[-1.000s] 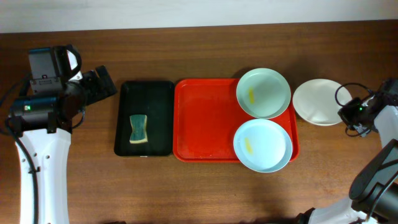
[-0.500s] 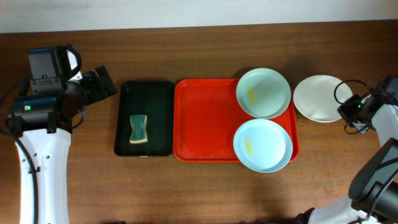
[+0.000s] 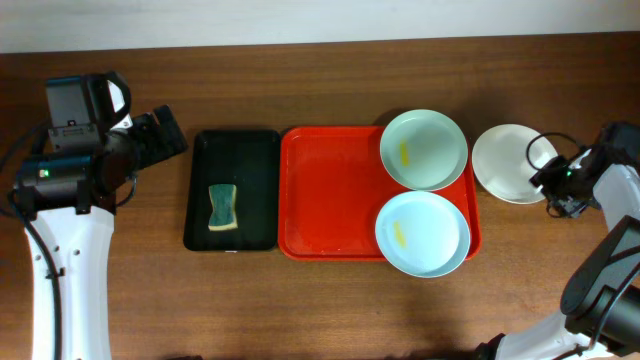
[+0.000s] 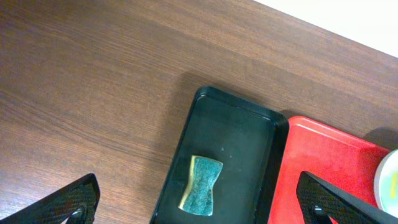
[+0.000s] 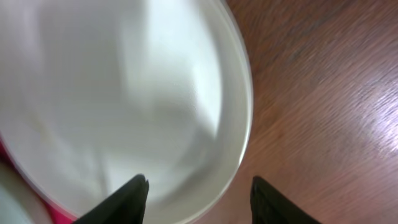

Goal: Clean dirty plates on tray and stack at the side
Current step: 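Open the right gripper and release the white plate, then move right gripper to the lower blue-green plate's rim and grasp it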

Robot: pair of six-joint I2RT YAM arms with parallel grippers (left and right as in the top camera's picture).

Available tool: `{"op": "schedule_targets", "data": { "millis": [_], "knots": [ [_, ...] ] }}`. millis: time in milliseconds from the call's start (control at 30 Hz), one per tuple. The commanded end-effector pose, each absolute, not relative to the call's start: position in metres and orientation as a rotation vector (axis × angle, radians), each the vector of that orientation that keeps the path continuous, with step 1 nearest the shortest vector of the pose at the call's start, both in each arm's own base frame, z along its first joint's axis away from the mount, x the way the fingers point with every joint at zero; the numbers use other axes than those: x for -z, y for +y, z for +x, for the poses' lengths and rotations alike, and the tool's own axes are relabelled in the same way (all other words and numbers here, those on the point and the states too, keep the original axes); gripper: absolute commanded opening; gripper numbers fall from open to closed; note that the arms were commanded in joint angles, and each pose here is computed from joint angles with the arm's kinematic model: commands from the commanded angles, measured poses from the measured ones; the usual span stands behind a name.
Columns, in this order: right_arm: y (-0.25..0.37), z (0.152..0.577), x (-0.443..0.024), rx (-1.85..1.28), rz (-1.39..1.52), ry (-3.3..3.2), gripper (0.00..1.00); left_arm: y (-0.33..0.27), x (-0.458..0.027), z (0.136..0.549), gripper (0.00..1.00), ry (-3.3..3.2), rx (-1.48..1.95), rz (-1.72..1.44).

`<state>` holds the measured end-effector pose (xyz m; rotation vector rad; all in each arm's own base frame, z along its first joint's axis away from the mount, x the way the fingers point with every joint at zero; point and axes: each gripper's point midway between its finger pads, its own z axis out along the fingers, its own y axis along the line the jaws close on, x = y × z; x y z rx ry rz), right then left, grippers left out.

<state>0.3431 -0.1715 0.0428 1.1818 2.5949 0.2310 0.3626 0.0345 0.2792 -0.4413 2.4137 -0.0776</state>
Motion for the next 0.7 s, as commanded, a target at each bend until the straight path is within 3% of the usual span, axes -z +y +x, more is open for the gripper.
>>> {"op": "schedule_targets", "data": {
  "millis": [0, 133, 233, 433, 667],
  "knots": [
    [-0.163, 0.363, -0.097, -0.279, 1.023, 2.591, 0.54, 0.036, -0.278, 0.362, 0.99, 2.415, 0.076, -0.458],
    [-0.120, 0.347, -0.146, -0.325, 0.856, 2.732, 0.55, 0.036, -0.278, 0.362, 0.99, 2.415, 0.077, -0.458],
    [-0.080, 0.319, -0.155, -0.350, 0.683, 2.906, 0.57, 0.036, -0.278, 0.362, 0.99, 2.415, 0.077, -0.458],
    [-0.036, 0.260, -0.121, -0.196, 0.496, 3.246, 0.58, 0.036, -0.278, 0.362, 0.99, 2.414, 0.076, -0.458],
    [-0.031, 0.243, -0.069, -0.108, 0.547, 3.289, 0.55, 0.036, -0.278, 0.362, 0.99, 2.414, 0.076, -0.458]
  ]
}}
